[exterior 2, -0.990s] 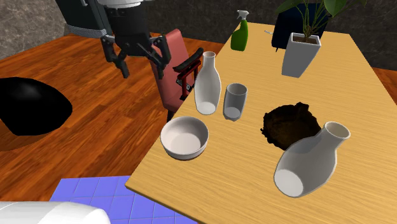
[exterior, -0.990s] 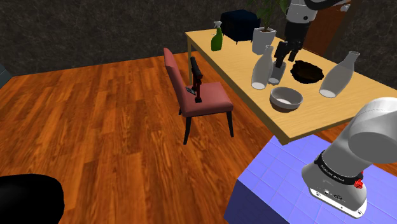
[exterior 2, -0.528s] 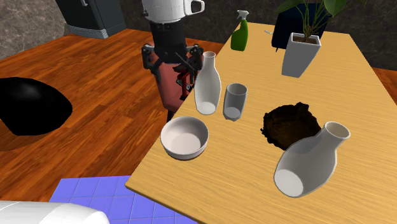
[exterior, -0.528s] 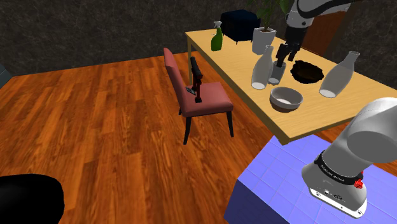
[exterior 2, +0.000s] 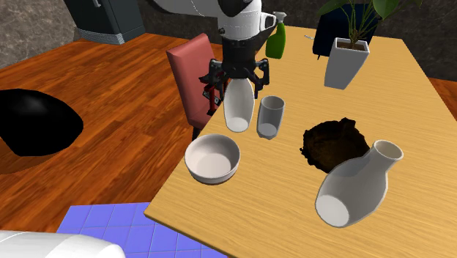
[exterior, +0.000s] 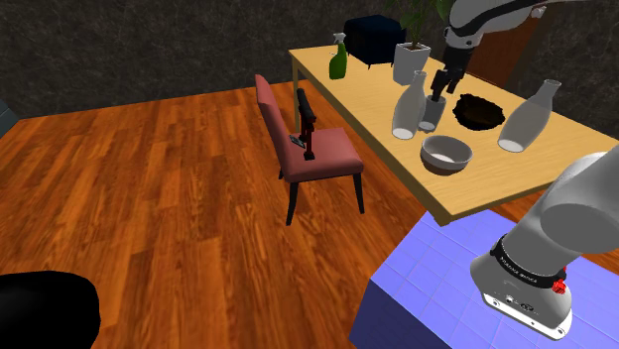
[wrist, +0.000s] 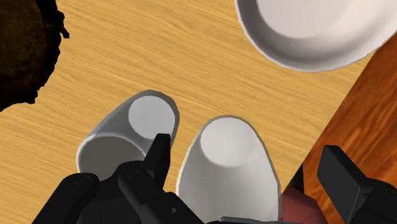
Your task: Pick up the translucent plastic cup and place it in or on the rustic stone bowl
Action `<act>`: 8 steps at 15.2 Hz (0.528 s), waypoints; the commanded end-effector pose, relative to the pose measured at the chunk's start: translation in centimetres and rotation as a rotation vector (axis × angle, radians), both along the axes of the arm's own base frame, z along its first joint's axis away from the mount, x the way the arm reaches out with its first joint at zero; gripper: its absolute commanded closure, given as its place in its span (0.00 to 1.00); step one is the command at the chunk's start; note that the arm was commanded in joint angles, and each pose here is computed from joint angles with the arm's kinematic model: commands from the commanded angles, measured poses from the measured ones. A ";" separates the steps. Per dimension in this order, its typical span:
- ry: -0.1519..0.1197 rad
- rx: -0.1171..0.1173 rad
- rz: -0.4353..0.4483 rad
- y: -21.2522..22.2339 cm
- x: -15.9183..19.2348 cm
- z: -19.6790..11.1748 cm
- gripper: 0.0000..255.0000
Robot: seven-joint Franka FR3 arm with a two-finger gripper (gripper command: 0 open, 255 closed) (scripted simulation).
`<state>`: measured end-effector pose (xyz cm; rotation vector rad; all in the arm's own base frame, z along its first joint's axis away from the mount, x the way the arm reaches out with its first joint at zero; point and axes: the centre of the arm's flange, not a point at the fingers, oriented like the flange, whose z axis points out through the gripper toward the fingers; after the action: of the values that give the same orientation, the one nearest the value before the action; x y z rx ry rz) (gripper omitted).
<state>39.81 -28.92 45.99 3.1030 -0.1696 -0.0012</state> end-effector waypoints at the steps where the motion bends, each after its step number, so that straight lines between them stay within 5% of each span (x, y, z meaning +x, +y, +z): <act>1: -0.004 -0.004 0.007 -2.5 0.5 -0.9 0.00; 8: -0.018 -0.011 0.027 -10.6 3.3 -3.7 0.00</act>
<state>42.66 -38.33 42.83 3.0954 -0.1363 0.0238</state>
